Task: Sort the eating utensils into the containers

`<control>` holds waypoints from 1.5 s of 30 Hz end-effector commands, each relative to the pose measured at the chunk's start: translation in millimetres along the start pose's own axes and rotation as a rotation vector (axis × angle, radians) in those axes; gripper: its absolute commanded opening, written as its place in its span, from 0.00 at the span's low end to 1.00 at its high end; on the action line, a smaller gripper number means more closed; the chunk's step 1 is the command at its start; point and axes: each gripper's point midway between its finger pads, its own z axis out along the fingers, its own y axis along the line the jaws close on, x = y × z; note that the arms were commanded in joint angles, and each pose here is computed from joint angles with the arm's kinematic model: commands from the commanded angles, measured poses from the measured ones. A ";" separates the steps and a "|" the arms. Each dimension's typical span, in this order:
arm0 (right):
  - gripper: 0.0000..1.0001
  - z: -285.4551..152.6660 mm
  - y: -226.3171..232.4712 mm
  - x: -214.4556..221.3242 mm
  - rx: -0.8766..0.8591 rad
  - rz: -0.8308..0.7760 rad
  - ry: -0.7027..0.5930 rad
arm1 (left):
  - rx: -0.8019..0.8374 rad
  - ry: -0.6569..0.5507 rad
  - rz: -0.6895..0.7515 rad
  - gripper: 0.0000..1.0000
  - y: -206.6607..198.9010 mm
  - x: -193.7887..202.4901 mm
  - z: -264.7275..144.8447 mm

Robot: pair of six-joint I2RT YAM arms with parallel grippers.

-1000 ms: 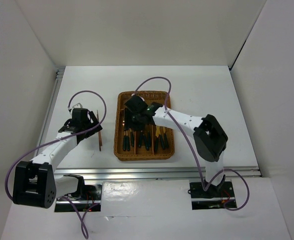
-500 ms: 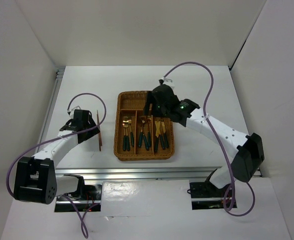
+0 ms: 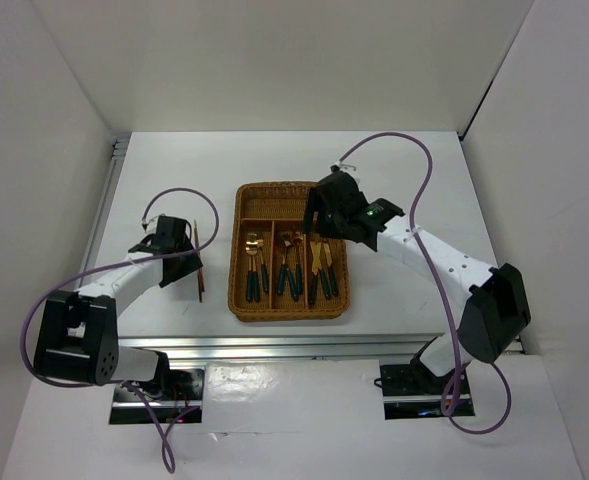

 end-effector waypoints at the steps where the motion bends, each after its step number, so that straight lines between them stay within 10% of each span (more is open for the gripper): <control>1: 0.81 4.2 -3.4 -7.5 -0.006 -0.002 -0.026 | -0.003 -0.036 -0.003 0.77 -6.9 -13.3 -1.7; 25: 0.81 12.5 -28.8 -5.6 0.024 0.039 -0.001 | -0.086 0.057 0.070 0.72 -17.2 1.5 24.5; 45: 0.81 6.3 -37.7 -7.4 0.030 0.054 -0.015 | -0.097 0.095 0.119 0.29 -19.5 7.0 29.9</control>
